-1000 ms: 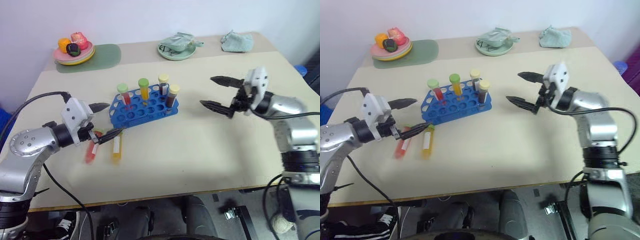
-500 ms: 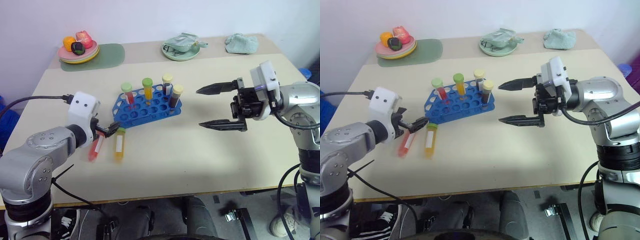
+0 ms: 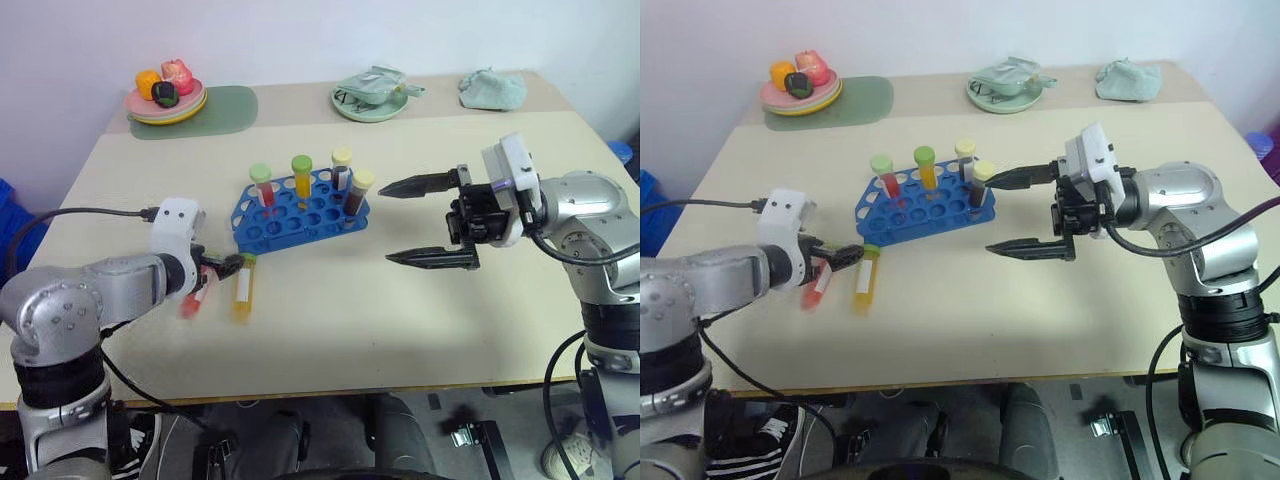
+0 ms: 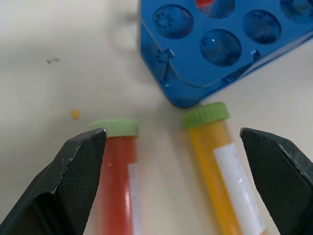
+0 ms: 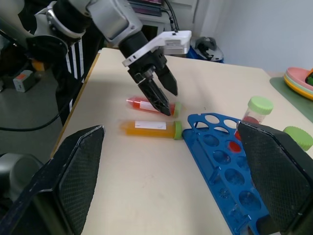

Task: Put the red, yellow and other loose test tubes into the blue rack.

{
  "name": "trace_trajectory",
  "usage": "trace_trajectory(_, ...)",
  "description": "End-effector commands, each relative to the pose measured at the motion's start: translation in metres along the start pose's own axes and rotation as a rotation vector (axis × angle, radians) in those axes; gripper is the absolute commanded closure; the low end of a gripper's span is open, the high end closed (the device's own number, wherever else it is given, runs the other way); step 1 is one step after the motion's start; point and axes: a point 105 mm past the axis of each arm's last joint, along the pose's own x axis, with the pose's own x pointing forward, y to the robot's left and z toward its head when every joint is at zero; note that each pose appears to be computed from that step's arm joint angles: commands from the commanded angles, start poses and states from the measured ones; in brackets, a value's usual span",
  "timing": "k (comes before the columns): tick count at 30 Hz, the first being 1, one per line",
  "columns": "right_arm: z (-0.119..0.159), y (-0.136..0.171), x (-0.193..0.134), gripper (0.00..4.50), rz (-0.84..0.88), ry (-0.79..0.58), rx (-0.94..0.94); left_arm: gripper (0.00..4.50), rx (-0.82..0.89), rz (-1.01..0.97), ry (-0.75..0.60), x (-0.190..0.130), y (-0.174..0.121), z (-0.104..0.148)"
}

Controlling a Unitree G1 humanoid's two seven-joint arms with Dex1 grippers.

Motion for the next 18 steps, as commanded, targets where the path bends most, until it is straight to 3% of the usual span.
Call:
trace_trajectory(1,0.010,0.004,0.000,0.07,-0.005,-0.010,-0.053,0.00,-0.017,-0.013,0.024,-0.002,-0.004,0.003)
trace_trajectory(7,0.009,0.002,0.001,0.07,-0.022,-0.002,-0.055,0.00,-0.104,-0.004,0.081,-0.011,-0.017,0.000)
trace_trajectory(18,0.008,-0.003,0.008,0.07,-0.039,-0.011,-0.075,0.00,-0.263,0.098,0.104,0.001,-0.014,-0.013)
